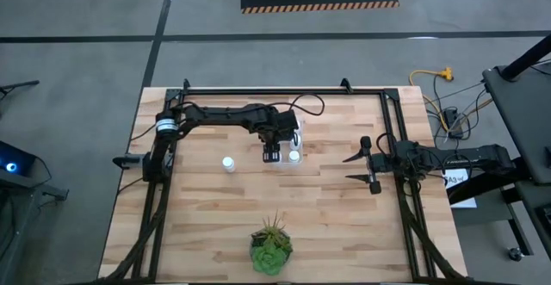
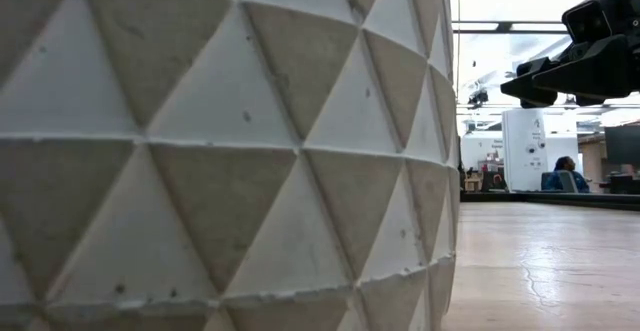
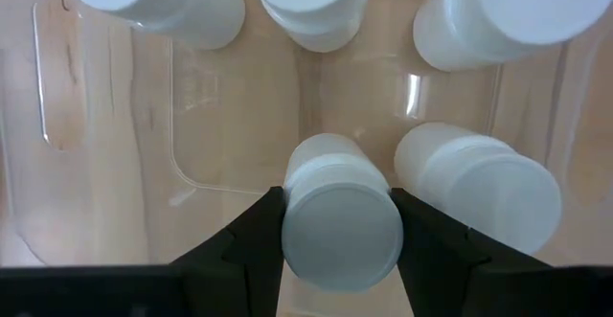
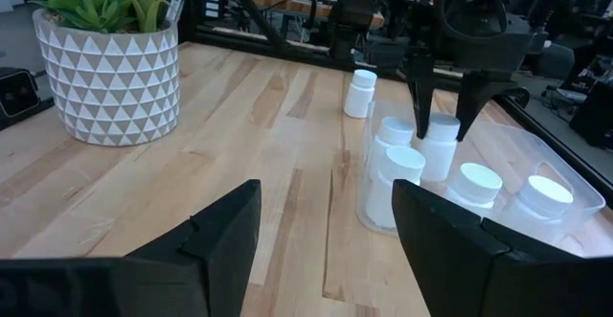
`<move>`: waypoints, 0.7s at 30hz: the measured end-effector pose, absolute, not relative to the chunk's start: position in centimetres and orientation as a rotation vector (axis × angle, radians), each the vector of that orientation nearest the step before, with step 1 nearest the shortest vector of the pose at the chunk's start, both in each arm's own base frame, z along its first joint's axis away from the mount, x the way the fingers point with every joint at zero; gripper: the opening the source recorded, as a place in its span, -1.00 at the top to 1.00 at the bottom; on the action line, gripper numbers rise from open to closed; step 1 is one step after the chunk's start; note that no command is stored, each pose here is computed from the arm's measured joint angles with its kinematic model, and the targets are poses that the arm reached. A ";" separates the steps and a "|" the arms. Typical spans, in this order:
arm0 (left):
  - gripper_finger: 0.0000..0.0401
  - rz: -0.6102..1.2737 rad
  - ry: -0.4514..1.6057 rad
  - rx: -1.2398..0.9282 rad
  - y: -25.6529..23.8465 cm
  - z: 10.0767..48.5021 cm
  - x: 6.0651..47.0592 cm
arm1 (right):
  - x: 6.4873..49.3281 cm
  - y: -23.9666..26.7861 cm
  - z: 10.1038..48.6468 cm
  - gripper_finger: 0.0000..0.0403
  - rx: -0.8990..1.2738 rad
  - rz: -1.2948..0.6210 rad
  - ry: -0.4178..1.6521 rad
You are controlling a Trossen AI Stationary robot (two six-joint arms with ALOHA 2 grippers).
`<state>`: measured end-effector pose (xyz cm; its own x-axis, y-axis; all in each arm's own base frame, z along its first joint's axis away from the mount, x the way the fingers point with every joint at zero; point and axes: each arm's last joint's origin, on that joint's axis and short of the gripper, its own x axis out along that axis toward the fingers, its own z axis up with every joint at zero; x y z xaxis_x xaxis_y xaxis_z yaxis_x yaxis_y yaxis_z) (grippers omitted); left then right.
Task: Pick and place pill bottles into a basket
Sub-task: Put the white pill bottle into the transparent bin
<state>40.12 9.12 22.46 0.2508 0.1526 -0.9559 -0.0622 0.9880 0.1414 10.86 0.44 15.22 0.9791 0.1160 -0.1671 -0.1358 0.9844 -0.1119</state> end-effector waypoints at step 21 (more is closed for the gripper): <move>-0.14 0.168 1.286 0.092 9.2 22.6 40.3 | 10.9 0.4 15.2 -0.12 -0.123 0.127 0.161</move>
